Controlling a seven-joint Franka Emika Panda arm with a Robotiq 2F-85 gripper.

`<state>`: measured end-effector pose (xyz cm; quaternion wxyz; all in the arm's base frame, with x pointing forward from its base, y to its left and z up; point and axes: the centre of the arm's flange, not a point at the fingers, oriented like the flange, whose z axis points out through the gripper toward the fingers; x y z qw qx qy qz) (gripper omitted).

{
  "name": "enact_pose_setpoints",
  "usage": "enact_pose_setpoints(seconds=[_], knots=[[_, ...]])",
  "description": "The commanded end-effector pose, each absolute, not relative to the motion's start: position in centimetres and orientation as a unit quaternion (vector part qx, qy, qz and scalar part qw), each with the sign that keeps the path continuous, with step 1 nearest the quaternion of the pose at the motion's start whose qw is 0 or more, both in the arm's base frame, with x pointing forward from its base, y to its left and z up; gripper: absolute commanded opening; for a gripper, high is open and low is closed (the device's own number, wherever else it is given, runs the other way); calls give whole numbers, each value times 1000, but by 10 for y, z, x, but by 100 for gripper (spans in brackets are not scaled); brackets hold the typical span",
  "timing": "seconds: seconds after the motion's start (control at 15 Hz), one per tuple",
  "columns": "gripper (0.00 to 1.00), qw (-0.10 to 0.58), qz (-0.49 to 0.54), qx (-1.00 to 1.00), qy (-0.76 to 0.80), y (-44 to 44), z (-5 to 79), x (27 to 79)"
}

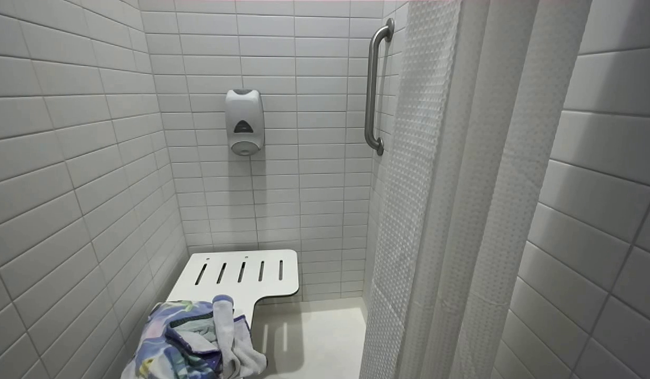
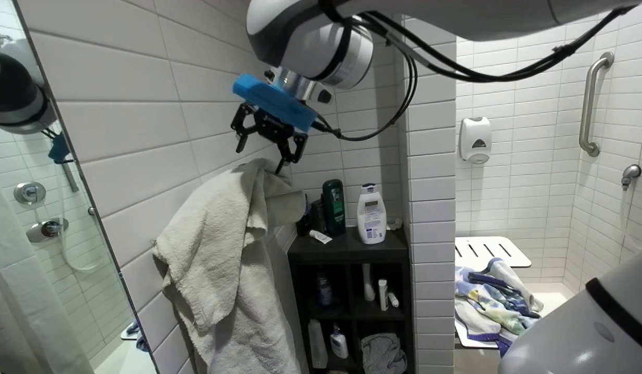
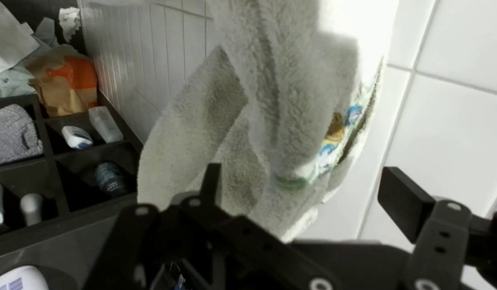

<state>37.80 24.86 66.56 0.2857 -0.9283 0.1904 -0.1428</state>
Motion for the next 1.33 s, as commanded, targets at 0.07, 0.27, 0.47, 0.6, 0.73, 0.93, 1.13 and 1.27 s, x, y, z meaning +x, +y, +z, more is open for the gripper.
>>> enact_pose_setpoints(seconds=[0.07,0.27,0.47,0.6,0.73,0.93,1.13,1.27], knots=[[98,299,-111,-927,199,239,647,374],[71,301,-106,-927,195,235,636,375],[48,307,-100,-926,198,230,629,375],[31,307,-98,-926,198,226,626,376],[18,309,-99,-925,198,224,625,376],[0,308,-102,-926,192,222,625,375],[1,300,-130,-930,168,220,640,371],[1,292,-162,-930,154,213,658,365]])
